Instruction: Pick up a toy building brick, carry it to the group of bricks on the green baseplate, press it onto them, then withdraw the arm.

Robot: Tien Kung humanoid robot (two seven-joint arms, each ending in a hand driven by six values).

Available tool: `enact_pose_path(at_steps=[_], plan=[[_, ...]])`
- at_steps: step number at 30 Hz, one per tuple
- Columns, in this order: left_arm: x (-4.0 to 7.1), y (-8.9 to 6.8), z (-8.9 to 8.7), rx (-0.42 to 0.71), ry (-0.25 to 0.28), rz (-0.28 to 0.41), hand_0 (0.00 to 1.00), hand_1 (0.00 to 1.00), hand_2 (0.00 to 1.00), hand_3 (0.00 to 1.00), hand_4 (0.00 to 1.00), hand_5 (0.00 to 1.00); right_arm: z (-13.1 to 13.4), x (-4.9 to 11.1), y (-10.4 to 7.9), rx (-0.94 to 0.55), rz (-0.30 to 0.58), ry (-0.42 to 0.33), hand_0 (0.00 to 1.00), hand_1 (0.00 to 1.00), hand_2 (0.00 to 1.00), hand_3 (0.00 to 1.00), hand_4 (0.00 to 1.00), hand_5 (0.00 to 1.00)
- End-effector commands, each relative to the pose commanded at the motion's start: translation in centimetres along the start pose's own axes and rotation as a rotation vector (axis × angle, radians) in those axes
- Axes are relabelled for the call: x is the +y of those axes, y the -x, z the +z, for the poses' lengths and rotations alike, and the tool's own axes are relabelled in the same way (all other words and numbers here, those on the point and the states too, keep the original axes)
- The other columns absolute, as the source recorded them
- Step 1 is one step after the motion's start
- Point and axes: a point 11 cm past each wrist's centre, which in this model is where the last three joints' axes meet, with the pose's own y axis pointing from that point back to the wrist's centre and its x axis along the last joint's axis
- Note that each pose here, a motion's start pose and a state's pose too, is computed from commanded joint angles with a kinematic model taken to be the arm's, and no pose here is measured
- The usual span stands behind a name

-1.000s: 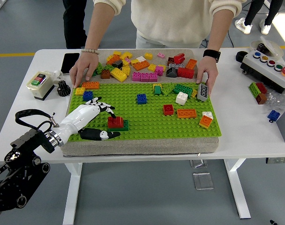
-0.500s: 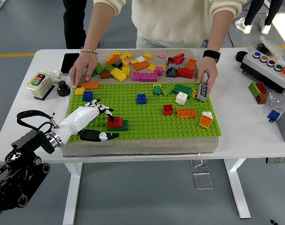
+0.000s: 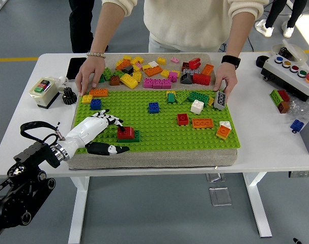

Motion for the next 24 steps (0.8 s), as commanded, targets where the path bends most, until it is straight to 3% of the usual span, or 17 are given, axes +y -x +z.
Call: enact_pose_path(at_steps=[15,24], plan=[[0.2,0.5,-0.2,-0.003,-0.007,-0.02,0.998,0.876,0.846,0.623,0.998,0.785,0.0,0.0,0.0,0.003,0.002,-0.001,0.76,0.679,0.729,0.666,0.926,0.501],[0.2,-0.7,0.2,0.017,0.012,0.025,0.998,0.875,0.842,0.622,0.998,0.785,0.0,0.0,0.0,0.003,0.001,0.0,0.76,0.68,0.728,0.665,0.926,0.501]])
